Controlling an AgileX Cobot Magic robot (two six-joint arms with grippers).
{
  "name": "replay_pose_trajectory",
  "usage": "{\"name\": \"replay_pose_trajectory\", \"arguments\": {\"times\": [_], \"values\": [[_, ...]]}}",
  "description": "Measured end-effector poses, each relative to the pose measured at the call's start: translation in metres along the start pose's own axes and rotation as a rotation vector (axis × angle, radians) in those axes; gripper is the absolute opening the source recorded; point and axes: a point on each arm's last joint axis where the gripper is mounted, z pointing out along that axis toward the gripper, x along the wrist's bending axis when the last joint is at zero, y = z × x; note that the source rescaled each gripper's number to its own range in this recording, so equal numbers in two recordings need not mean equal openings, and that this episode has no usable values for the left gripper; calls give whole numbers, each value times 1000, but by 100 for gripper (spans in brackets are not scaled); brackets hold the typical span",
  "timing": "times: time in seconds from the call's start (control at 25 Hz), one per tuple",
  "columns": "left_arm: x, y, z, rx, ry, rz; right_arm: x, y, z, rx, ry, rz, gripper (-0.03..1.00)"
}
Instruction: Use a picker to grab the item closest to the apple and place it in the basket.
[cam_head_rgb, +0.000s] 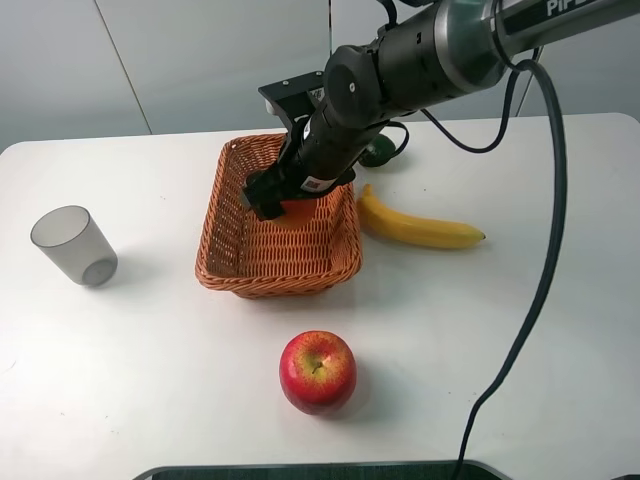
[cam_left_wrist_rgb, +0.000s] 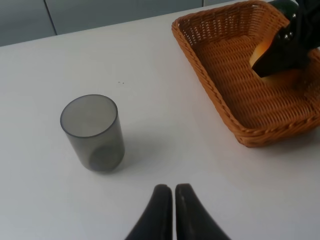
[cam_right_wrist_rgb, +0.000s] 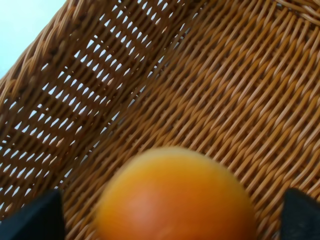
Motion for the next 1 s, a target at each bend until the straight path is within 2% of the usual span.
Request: {"name": "replay_pose_trajectory", "arguments": {"times": [0.04, 0.12, 0.32, 0.44, 0.64, 0.84, 1.0], "values": [[0, 0, 0, 0, 0, 0, 0, 1, -2, -5, 1, 0, 95], [0, 0, 0, 0, 0, 0, 1, 4, -8, -21, 3, -1, 99], [0, 0, 0, 0, 0, 0, 5, 16, -36, -93, 12, -7, 99], [0, 0, 0, 0, 0, 0, -1, 22, -55, -117, 9, 14, 99], [0, 0, 0, 0, 0, 0, -37, 11, -91, -81, -35, 111, 100], [0, 0, 0, 0, 0, 0, -89, -22, -127, -22, -109, 283, 100], [0, 0, 0, 0, 0, 0, -118, -55, -166, -5, -178, 380, 100]]}}
